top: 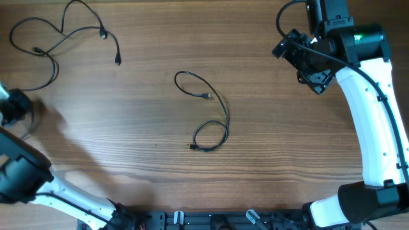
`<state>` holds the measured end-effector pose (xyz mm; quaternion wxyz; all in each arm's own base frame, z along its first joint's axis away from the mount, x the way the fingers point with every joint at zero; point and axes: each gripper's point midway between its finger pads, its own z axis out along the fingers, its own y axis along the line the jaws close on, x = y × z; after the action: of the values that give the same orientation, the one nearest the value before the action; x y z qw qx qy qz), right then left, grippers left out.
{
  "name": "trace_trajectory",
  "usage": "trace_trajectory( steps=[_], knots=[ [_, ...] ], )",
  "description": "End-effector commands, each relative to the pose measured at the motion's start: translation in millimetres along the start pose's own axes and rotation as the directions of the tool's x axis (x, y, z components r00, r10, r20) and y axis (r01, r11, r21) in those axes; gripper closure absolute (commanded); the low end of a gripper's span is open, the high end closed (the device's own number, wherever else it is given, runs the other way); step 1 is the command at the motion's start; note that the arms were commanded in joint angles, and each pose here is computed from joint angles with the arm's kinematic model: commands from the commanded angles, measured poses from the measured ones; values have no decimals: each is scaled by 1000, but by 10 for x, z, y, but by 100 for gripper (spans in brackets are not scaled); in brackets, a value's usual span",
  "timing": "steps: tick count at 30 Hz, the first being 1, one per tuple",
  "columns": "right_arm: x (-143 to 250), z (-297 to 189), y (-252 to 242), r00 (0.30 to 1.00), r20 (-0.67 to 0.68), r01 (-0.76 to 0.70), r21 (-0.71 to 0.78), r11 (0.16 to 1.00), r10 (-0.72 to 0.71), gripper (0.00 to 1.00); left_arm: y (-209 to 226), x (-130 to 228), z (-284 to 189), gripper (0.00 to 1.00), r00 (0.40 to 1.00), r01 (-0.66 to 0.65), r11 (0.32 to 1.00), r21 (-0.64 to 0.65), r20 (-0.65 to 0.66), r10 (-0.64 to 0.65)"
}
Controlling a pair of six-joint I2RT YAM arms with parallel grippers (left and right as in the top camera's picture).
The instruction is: Untangle cables
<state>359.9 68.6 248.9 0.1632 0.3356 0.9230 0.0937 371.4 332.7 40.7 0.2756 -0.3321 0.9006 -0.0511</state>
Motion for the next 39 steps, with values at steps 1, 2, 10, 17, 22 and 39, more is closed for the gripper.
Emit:
trace_trajectory(
  steps=[1,2,10,17,22,39],
  knots=[
    [8,14,23,999,-8,43,-5,999,-43,0,-652,-405,-643,96,987,-71,981,182,154,42],
    [8,14,23,999,-8,52,-5,999,-52,0,-933,-449,-776,96,981,-118,955,271,184,69],
    [12,14,19,998,-9,64,-4,998,-64,0,-1561,-260,-532,96,965,-244,957,156,131,225],
    [9,14,21,998,-8,64,-5,998,-64,0,-1189,-191,-485,96,969,-232,968,-92,63,238],
    [7,14,22,997,-7,78,-5,997,-78,0,-624,-263,-894,96,983,-117,888,-444,76,168],
    [-1,14,35,997,-3,79,-10,997,-79,0,-996,-476,-1656,96,933,-265,962,73,272,236]
  ],
)
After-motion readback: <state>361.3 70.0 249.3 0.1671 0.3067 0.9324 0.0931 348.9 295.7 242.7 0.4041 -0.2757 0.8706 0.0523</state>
